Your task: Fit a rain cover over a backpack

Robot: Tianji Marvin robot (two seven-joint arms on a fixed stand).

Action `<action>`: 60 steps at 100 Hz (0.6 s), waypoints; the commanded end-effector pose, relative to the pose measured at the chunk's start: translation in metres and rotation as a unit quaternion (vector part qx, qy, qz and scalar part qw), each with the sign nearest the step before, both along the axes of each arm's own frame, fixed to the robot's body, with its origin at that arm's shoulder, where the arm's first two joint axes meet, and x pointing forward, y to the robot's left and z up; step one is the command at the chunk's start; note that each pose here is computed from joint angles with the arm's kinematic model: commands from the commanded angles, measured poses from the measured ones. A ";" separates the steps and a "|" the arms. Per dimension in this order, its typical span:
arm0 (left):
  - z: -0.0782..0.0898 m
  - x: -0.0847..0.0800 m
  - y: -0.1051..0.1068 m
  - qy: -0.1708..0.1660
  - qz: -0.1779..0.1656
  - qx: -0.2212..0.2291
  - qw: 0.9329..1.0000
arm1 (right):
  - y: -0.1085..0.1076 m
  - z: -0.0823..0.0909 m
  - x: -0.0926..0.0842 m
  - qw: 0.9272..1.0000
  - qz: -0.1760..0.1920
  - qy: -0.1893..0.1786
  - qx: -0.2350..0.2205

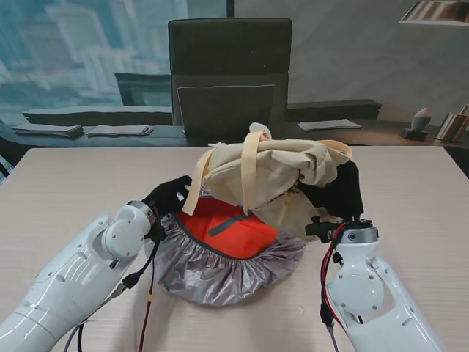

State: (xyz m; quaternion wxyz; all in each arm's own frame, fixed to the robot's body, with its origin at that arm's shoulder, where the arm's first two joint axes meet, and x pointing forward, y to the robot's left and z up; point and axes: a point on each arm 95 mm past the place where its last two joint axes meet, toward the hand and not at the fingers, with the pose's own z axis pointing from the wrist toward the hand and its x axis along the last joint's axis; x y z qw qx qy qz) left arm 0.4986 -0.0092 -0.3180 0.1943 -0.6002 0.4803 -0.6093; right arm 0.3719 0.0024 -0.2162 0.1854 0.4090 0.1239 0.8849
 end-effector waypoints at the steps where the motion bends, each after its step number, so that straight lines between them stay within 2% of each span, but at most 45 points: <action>1: 0.013 -0.007 -0.015 -0.011 -0.020 -0.019 1.000 | 0.007 0.002 -0.002 1.000 0.012 0.006 0.007; 13: 0.028 -0.012 -0.014 -0.028 -0.024 -0.034 0.999 | 0.011 -0.001 -0.001 1.000 0.014 0.016 0.011; 25: 0.035 -0.014 -0.015 -0.016 -0.015 -0.060 0.998 | 0.017 -0.003 -0.003 0.998 0.036 0.037 0.040; 38: 0.030 -0.015 -0.009 -0.005 -0.006 -0.063 0.998 | 0.024 -0.003 -0.007 0.992 0.067 0.064 0.085; 51: 0.021 -0.016 -0.006 0.005 0.020 -0.089 0.996 | 0.032 -0.011 -0.004 0.988 0.079 0.085 0.098; 60: 0.018 -0.017 -0.005 0.014 0.039 -0.115 0.992 | 0.039 -0.020 0.003 0.988 0.071 0.095 0.103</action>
